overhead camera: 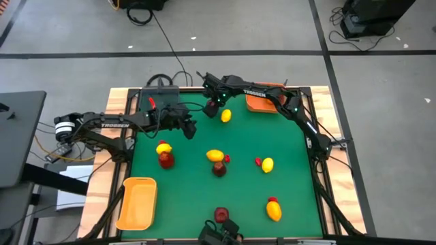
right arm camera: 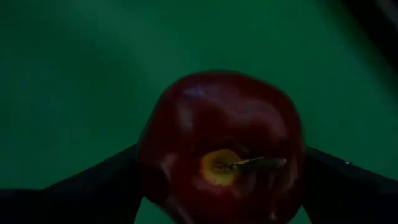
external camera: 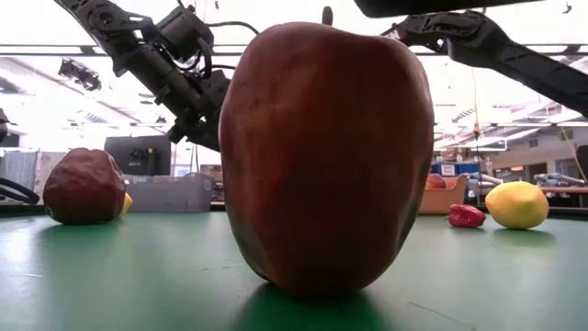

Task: Sort produce into baskets
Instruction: Put the apple into the orange bin

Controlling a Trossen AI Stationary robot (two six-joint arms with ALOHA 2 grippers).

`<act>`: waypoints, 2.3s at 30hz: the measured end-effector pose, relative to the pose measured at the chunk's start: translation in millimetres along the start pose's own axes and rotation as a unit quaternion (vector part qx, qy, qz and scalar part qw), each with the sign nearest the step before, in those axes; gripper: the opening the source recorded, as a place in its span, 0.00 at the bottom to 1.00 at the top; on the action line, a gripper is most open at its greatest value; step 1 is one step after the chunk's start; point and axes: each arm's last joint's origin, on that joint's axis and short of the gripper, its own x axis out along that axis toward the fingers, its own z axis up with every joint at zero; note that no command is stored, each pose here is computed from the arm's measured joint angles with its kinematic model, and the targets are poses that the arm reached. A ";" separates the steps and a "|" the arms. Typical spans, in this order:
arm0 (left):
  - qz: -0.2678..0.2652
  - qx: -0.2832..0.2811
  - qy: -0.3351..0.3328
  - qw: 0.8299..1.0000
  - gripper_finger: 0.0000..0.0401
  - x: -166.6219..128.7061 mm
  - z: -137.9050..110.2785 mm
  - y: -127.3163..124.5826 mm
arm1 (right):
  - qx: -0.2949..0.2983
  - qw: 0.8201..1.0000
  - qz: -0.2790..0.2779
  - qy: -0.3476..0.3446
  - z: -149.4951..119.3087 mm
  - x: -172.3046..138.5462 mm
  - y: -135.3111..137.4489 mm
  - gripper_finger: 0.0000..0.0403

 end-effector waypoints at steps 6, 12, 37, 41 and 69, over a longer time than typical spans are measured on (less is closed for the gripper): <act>0.000 0.000 0.000 1.000 0.46 0.0 0.1 0.0 | 0.002 1.000 0.000 0.006 -1.3 -6.4 0.7 0.75; 0.000 0.001 0.000 1.000 0.46 0.0 0.1 0.0 | -0.029 0.999 0.026 -0.002 -1.5 -48.8 3.6 0.75; 0.014 -0.002 -0.006 1.000 0.46 0.1 0.5 0.8 | 0.090 0.987 -0.115 -0.060 -83.9 -174.6 -111.2 0.78; 0.035 -0.004 -0.020 0.999 0.46 0.0 2.2 1.8 | 0.096 0.985 -0.113 -0.084 -103.5 -155.5 -113.2 0.78; 0.040 -0.061 -0.048 0.996 0.46 -0.3 6.4 0.9 | 0.165 0.969 -0.157 -0.094 -124.4 -78.7 -139.7 0.93</act>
